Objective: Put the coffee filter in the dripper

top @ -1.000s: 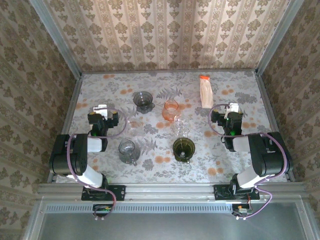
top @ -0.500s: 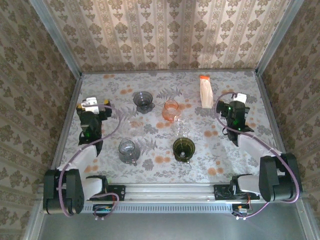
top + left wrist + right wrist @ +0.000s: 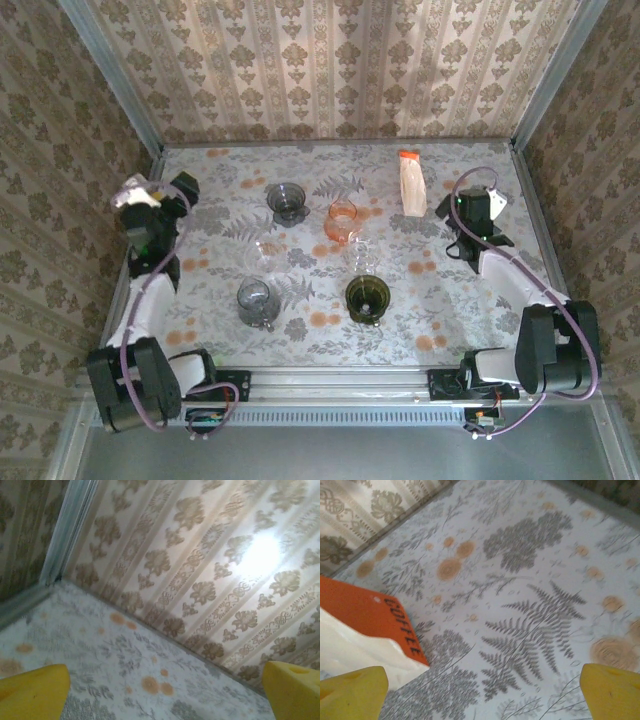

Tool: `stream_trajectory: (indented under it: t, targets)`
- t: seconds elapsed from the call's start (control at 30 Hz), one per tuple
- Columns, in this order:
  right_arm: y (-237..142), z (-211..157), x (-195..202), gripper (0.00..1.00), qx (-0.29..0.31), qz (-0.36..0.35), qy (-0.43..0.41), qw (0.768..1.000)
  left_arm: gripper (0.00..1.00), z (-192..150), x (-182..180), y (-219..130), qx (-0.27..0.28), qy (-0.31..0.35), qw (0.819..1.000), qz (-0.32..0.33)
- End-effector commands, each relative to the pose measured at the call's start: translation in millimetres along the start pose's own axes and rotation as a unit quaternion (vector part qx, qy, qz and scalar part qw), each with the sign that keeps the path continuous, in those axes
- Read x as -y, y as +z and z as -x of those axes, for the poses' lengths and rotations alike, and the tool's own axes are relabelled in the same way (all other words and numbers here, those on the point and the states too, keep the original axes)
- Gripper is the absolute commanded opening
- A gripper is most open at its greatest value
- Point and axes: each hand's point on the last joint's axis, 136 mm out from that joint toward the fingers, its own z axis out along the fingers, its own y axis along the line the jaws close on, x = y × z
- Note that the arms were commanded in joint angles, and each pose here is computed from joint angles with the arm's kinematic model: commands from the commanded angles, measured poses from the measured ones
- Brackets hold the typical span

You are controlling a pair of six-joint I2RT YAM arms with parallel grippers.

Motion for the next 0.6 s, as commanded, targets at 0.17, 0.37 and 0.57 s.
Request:
stream_trajectory:
  t: [0.17, 0.37, 0.57]
  targets:
    - [-84, -30, -119, 1.00, -0.035, 0.246, -0.133, 0.960, 1.00, -29, 40, 8, -0.127, -0.166, 0.972, -0.104]
    - [-171, -108, -181, 1.00, -0.120, 0.388, -0.246, 0.880, 1.00, 7, 60, -22, -0.059, -0.117, 0.985, -0.110]
    - [-226, -203, -207, 1.00, -0.169, 0.457, -0.323, 0.811, 1.00, 27, 66, -60, -0.007, -0.100, 0.991, -0.087]
